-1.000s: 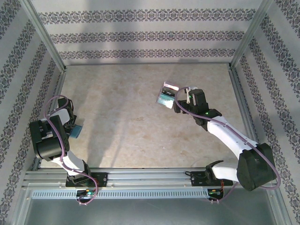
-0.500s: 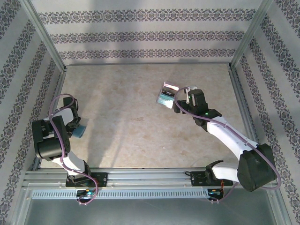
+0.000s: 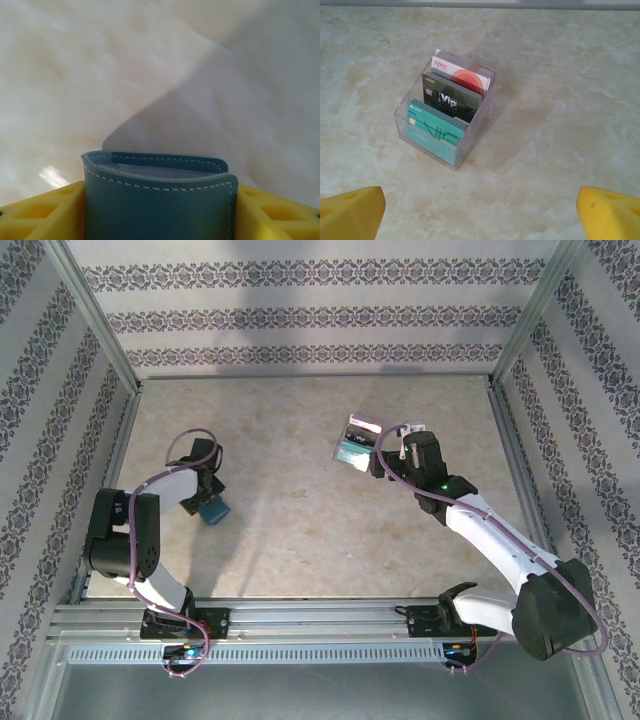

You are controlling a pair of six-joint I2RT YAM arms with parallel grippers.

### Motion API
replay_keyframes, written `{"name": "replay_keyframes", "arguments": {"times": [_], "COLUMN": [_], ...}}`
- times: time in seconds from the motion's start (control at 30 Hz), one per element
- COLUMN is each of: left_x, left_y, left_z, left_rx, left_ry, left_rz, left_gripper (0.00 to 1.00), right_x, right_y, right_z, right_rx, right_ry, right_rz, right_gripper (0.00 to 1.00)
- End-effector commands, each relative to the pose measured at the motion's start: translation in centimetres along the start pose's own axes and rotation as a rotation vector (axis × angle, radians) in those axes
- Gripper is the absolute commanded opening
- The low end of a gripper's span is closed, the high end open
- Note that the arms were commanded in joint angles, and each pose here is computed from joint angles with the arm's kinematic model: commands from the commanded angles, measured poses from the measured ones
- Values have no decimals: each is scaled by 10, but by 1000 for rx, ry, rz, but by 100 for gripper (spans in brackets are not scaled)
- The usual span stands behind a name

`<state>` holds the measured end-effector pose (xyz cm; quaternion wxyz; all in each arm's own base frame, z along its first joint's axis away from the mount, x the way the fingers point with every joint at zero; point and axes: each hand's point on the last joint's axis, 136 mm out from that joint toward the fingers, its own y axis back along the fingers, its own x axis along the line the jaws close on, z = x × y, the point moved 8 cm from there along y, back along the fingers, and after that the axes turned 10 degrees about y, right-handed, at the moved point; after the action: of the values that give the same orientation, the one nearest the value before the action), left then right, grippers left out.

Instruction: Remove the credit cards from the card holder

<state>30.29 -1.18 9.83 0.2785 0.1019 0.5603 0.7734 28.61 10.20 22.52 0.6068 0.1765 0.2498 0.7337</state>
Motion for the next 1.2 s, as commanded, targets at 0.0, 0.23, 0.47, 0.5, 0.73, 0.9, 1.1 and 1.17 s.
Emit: {"name": "replay_keyframes", "arguments": {"times": [0.0,0.23,0.47,0.5,0.73,0.9,1.1,1.17], "left_x": [-18,-55,-76,-78,-87,-87,-88,-89], "left_y": [10,40,55,57,72,78,80,81], "left_z": [-35,-65,-75,-77,-81,-82,-87,-88], "left_rx": [125,141,207,216,244,251,282,286], "left_ry": [-81,-154,-162,-164,-162,-167,-162,-165], "left_rz": [-74,-221,-334,-350,-425,-446,-471,-477], "left_gripper": [65,67,67,67,67,67,67,68], "right_x": [6,59,148,161,214,228,238,239], "right_y": [4,-7,-15,-16,-34,-45,-56,-60], "right_z": [-6,-35,-47,-48,-51,-49,-49,-51], "right_rx": [29,87,119,122,143,152,165,170], "right_ry": [-101,-302,-299,-294,-330,-350,-353,-358], "right_rz": [18,321,610,645,821,881,911,906], "right_gripper": [98,98,92,91,83,76,68,65]}}
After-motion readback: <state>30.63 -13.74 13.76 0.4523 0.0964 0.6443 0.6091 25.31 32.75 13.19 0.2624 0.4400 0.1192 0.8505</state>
